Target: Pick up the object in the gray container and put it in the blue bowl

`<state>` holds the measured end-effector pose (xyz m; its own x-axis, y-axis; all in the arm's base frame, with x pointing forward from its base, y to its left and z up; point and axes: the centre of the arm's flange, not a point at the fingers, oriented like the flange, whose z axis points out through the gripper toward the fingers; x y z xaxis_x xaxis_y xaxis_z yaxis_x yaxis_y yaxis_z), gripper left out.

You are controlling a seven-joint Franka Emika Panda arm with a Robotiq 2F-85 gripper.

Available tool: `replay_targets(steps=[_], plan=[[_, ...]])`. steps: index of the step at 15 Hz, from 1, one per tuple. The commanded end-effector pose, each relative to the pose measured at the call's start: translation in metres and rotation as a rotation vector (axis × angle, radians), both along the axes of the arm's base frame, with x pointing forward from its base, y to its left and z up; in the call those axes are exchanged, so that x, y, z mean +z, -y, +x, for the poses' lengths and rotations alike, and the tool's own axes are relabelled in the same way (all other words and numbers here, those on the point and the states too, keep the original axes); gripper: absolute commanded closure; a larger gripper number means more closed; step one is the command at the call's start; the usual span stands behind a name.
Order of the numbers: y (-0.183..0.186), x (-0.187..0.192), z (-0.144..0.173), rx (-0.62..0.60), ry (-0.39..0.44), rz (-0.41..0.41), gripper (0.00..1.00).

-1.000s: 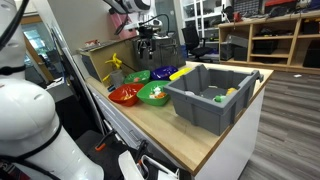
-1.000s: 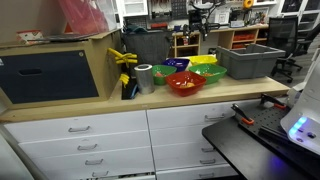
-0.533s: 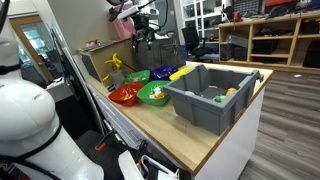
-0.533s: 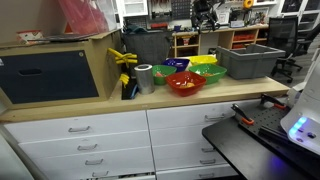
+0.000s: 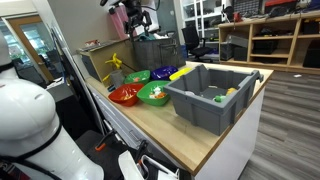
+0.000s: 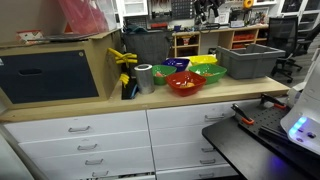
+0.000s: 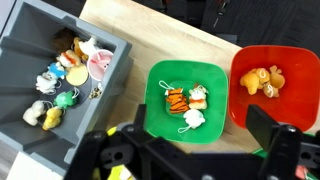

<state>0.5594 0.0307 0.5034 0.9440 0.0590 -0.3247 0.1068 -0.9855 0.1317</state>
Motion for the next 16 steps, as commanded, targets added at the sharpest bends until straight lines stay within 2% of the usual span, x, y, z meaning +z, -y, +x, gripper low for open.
replay_targets(steps=[1, 6, 7, 10, 11, 12, 13, 16], plan=[[0.000, 0.017, -0.024, 0.072, 0.050, 0.004, 0.00], [-0.004, 0.019, -0.036, 0.116, 0.112, 0.026, 0.00], [0.008, 0.039, -0.044, 0.124, 0.124, 0.032, 0.00], [0.014, 0.049, -0.058, 0.147, 0.122, 0.051, 0.00], [0.012, 0.052, -0.063, 0.139, 0.107, 0.070, 0.00], [0.014, 0.050, -0.067, 0.086, 0.028, 0.129, 0.00], [0.009, 0.048, -0.049, 0.109, 0.089, 0.070, 0.00], [0.009, 0.049, -0.052, 0.105, 0.082, 0.076, 0.00]])
